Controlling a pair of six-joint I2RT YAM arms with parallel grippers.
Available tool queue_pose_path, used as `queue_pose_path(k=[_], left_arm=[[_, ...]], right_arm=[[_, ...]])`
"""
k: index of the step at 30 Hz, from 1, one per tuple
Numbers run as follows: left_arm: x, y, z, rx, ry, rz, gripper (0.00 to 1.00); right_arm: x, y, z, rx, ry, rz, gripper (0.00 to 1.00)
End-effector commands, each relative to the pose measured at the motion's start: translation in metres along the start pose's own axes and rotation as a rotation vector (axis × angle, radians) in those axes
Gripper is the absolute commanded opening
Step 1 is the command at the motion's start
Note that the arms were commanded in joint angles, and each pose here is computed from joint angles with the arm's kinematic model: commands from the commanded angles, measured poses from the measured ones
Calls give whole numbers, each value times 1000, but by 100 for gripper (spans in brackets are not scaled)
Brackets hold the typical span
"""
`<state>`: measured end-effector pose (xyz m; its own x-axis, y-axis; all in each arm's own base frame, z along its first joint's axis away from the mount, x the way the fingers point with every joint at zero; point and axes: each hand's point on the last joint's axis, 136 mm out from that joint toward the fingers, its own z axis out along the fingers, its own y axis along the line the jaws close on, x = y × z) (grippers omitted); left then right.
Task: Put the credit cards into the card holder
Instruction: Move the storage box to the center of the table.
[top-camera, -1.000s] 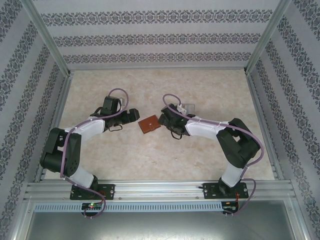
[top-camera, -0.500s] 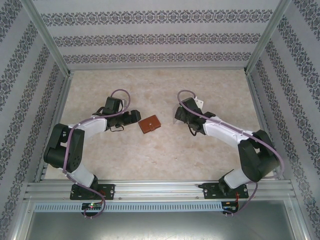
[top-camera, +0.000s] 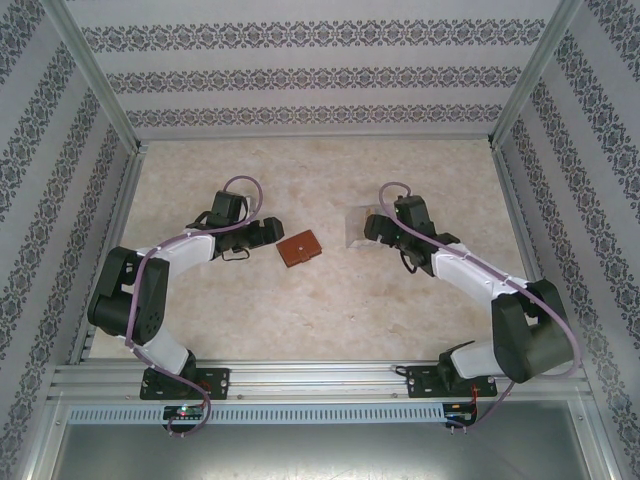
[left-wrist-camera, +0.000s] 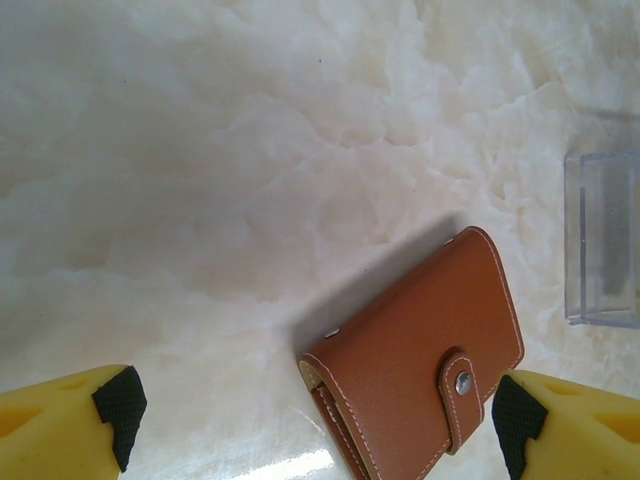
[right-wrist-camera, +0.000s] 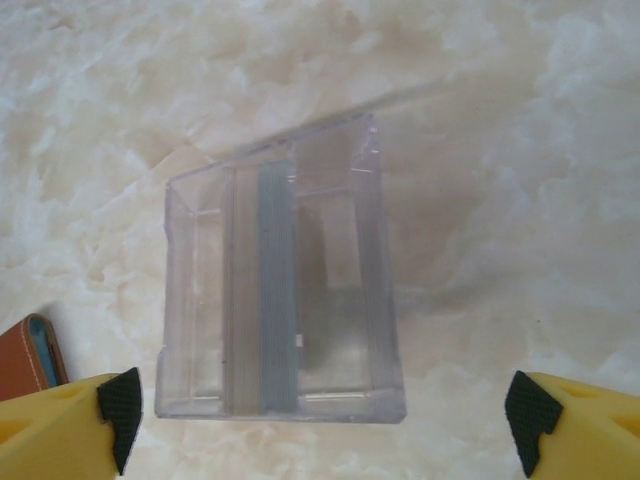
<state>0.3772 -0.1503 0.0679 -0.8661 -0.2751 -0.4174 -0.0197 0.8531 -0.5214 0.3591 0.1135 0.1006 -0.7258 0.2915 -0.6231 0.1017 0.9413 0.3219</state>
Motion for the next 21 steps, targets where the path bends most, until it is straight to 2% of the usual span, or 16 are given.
queue_pose_path(k=[1,4,8,13,17,21], left_arm=[[1,-1,-6,-31,-1,29,92],[2,1,-11,-49,6,35,92],[3,4,-12,-59,-3,34,92],[0,0,-5,-29,-8,12,92],[-2,-8,2,-5,31,-3,92],[-2,-14,0,6,28,9,92]], right_arm=[[3,-8,-5,-26,-12,-1,87],[9,-20,-16,-29,-6,9,65],[36,-29,-28,-66,37,61,50],[54,-33,-27,-97,47,97,44],[50,-16,-11,-163,90,104,47],[37,-9,10,-171,103,122,46]])
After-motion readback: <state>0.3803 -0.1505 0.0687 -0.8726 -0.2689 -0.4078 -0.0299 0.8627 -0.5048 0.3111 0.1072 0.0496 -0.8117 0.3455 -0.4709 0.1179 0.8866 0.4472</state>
